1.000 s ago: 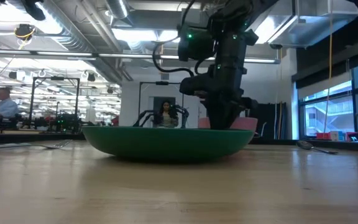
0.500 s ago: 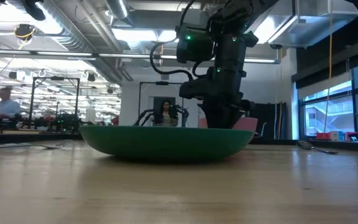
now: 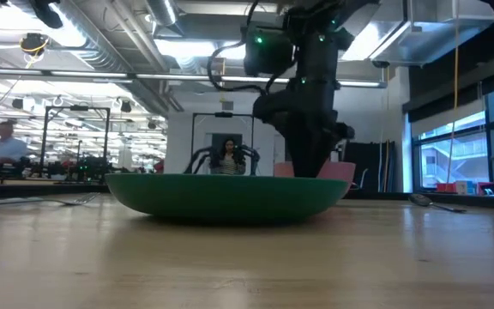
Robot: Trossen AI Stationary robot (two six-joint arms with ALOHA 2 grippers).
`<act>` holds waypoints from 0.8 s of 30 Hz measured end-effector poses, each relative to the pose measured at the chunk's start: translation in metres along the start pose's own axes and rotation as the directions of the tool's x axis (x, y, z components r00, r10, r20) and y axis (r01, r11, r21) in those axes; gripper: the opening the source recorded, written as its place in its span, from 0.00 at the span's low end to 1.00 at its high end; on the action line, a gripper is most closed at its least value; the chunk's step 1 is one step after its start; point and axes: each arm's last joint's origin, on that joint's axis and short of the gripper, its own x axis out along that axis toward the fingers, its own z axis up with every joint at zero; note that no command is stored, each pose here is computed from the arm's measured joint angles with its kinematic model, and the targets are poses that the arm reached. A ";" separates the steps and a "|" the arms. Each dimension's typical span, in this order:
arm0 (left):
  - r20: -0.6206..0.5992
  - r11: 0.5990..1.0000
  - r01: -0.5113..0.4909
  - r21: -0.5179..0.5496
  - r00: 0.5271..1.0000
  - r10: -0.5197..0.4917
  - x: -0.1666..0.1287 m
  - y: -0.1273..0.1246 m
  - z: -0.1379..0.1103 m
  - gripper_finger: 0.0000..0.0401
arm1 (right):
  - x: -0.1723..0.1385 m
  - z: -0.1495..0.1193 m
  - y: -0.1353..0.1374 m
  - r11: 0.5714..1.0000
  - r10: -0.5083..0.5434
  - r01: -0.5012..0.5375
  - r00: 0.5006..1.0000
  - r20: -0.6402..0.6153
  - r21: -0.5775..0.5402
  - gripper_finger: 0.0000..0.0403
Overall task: Set table place
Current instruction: Move the green plate to the middle of the table, then put the light pink bowl on the green plate
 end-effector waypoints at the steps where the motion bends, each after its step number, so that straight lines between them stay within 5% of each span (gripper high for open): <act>1: 0.000 1.000 0.000 0.000 1.000 0.000 0.000 0.000 0.000 0.37 | -0.004 0.002 0.000 1.000 -0.001 0.001 1.000 -0.001 -0.016 0.24; 12: 0.000 1.000 0.000 0.000 1.000 0.000 0.000 0.000 0.000 0.37 | -0.061 0.032 -0.002 0.972 -0.049 0.073 0.993 0.110 -0.224 0.24; 24: 0.000 1.000 0.000 0.000 1.000 0.000 0.000 0.000 0.000 0.37 | -0.068 0.048 -0.021 0.983 -0.079 0.100 0.988 0.132 -0.156 0.24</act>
